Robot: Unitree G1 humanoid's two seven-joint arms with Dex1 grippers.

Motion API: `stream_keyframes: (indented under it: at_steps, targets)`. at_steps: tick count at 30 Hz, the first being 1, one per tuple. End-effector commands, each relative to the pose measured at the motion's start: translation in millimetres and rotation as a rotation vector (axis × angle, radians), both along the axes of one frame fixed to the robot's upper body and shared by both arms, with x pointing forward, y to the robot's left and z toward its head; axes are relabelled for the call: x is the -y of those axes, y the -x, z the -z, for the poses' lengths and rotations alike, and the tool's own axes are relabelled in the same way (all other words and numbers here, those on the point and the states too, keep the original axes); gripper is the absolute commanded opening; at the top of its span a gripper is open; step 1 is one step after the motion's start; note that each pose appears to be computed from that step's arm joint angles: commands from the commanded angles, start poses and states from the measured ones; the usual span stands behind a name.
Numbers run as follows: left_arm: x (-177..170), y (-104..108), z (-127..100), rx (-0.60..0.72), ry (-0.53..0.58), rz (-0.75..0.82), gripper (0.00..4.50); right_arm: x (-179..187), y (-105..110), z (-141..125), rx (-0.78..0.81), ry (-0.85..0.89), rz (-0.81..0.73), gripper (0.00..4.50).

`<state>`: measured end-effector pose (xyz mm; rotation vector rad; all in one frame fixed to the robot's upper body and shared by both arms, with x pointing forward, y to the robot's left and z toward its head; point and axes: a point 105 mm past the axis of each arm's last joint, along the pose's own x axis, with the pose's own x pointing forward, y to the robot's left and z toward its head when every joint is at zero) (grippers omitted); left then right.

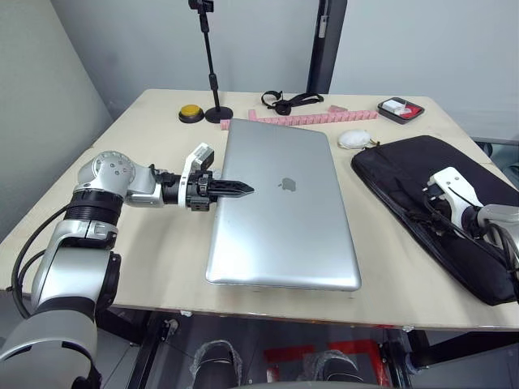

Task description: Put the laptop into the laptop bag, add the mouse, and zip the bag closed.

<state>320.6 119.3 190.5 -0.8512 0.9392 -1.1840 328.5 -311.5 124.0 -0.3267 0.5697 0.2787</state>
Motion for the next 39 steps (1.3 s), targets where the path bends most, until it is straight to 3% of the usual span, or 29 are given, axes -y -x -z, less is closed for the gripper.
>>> stream_keyframes:
  at_steps: [1, 6, 13, 18, 23, 29, 39]
  targets:
    - [7, 4, -38, 0.091, 0.163, 0.051, 0.35, -1, 0, -11, 0.035, -0.007, -0.016, 1.7]
    - [16, 8, -25, 0.062, 0.161, 0.073, 0.35, -5, 0, -16, 0.034, -0.049, -0.017, 0.02]
    - [30, 4, -15, 0.029, 0.178, 0.059, 0.35, -32, 4, -48, 0.032, -0.216, -0.08, 0.02]
    - [44, -2, -17, 0.014, 0.231, 0.041, 0.35, -53, 7, -95, 0.015, -0.353, -0.095, 0.02]
    - [61, -1, -6, -0.006, 0.225, 0.042, 0.35, -71, 7, -123, -0.018, -0.518, -0.085, 0.02]
    - [73, -4, 0, -0.024, 0.238, 0.017, 0.35, -76, 4, -130, -0.007, -0.593, -0.095, 0.02]
    - [95, -34, 8, -0.022, 0.237, -0.142, 0.35, -94, 5, -125, -0.005, -0.684, -0.129, 0.02]
